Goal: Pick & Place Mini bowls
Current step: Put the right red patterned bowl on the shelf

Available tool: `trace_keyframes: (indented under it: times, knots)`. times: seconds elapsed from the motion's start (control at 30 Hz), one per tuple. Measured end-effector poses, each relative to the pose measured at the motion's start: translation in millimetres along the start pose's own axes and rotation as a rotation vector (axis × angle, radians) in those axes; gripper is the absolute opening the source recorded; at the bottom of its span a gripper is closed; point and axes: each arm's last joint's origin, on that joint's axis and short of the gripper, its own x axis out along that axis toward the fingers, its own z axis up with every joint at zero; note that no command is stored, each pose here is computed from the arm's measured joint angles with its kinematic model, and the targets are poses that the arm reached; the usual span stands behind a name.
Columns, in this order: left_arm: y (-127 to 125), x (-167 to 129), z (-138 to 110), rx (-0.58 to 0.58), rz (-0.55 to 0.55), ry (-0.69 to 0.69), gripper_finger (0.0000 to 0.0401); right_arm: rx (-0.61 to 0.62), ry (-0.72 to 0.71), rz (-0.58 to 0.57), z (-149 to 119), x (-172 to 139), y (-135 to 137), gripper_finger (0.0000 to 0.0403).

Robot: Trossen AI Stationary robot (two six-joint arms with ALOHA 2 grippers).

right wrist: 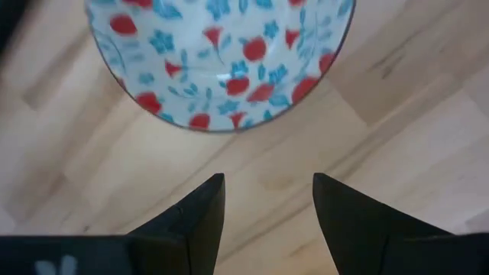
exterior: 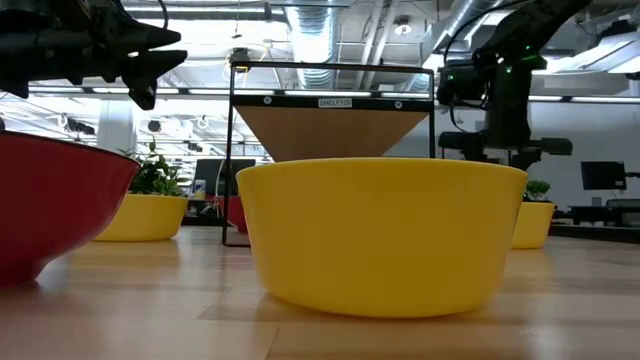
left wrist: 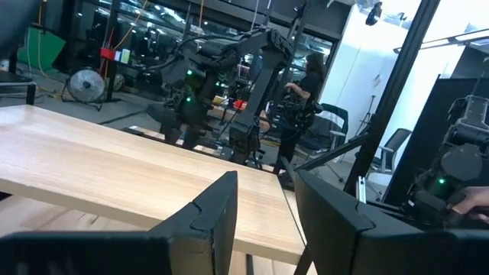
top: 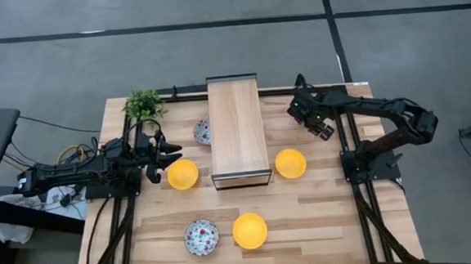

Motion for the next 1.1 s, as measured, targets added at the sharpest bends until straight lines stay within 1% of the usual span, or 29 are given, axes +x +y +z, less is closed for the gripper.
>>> trace_keyframes:
  times: [0.07,0.23,0.33,0.43,0.5,0.83,0.93,1.1]
  knots:
    - [0.0,0.0,0.0,0.000,0.000,0.000,0.0131,0.023,-0.041,0.002,5.7,-4.5,-2.8,0.0187]
    - [0.0,0.0,0.0,0.000,0.000,0.000,0.0131,0.126,-0.115,0.009,18.6,-9.6,-6.2,0.0187]
    - [0.0,0.0,0.0,0.000,0.000,0.000,0.0131,0.158,-0.131,-0.017,25.1,-7.8,-7.6,0.0187]
    - [0.0,0.0,0.0,0.000,0.000,0.000,0.0131,0.171,-0.129,-0.082,28.6,-1.9,-9.6,0.0187]
    - [0.0,0.0,0.0,0.000,0.000,0.000,0.0131,0.172,-0.128,-0.105,29.2,2.6,-8.8,0.0187]
    - [0.0,0.0,0.1,0.000,0.000,-0.001,0.0131,0.163,-0.131,-0.149,33.6,12.8,-6.6,0.0186]
    - [0.0,0.0,0.0,0.000,0.000,0.000,0.0131,0.164,-0.146,-0.142,34.7,12.3,-6.3,0.0176]
    - [-0.1,0.0,0.2,0.000,0.000,-0.001,0.0131,0.178,-0.153,-0.142,38.0,12.5,-6.4,0.0134]
